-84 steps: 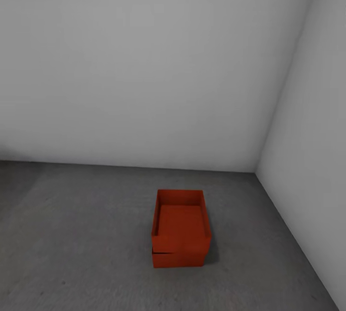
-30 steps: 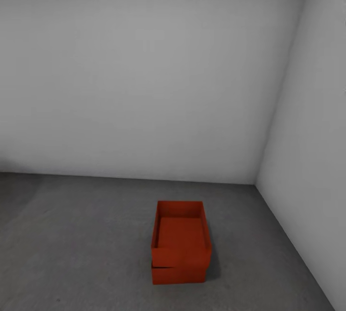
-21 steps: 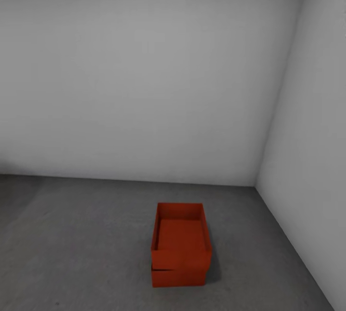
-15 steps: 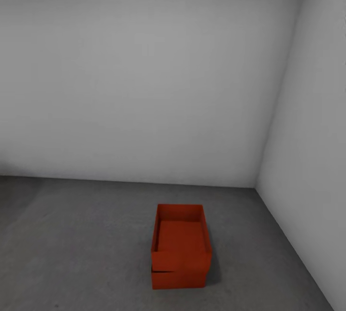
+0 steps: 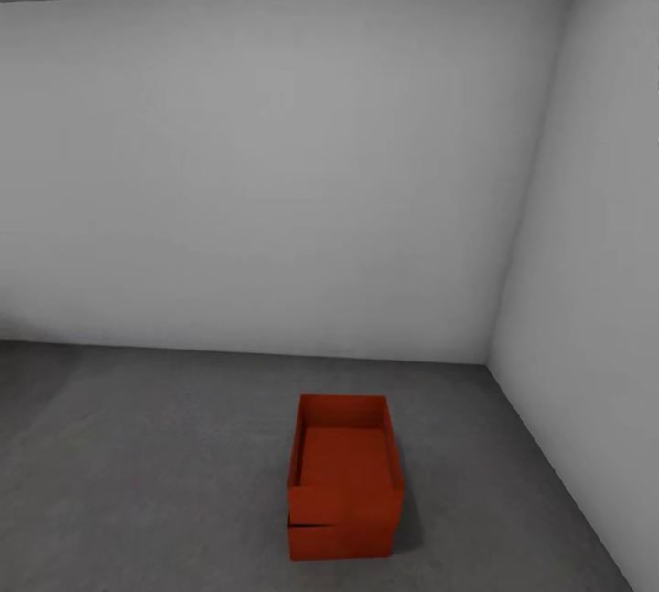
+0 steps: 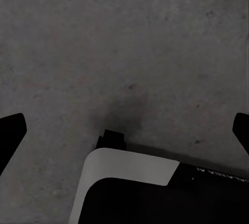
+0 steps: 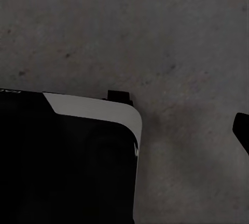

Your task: Move the two storage containers from the living room to the garage. In the garage, place one container on the floor and stack the other container on top of it (either order is fine).

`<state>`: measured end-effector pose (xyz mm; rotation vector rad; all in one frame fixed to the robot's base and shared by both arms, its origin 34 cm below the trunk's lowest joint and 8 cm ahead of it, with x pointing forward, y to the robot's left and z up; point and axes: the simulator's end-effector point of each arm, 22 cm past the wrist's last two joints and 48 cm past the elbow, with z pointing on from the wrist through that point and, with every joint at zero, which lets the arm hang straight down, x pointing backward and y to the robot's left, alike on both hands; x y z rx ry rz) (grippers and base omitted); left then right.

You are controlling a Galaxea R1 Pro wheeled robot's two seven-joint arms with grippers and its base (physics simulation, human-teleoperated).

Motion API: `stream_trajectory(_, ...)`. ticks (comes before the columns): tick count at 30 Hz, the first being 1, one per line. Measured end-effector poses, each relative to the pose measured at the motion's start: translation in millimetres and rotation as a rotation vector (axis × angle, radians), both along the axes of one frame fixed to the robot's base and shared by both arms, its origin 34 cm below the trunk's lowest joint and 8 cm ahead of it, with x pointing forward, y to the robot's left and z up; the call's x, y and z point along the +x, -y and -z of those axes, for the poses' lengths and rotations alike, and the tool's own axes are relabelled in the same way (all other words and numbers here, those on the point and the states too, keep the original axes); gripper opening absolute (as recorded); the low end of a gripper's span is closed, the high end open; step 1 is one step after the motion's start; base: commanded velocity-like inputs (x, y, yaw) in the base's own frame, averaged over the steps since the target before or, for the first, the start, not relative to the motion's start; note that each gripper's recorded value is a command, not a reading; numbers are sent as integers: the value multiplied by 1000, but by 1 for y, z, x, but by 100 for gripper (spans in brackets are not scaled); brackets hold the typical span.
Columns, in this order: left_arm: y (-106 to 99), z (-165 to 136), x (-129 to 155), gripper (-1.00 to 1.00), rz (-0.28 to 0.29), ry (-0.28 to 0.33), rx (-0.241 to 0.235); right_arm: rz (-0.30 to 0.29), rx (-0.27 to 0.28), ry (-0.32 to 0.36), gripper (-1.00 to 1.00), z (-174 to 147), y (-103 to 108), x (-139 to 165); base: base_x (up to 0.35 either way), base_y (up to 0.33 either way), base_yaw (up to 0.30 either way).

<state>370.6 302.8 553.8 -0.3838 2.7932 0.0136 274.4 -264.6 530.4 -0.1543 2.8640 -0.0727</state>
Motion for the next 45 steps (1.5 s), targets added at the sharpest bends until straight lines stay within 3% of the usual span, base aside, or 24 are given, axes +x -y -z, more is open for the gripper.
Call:
stream_trajectory(40, 0, -3, 4, 100, 4, 10, 3, 8, -2, 14, 100, -2, 3, 5, 0, 0, 0)
stream_trajectory(45, -1, -3, 4, 100, 3, 10, 4, -13, -10, 16, 100, -2, 6, 6, 0, 0, 0)
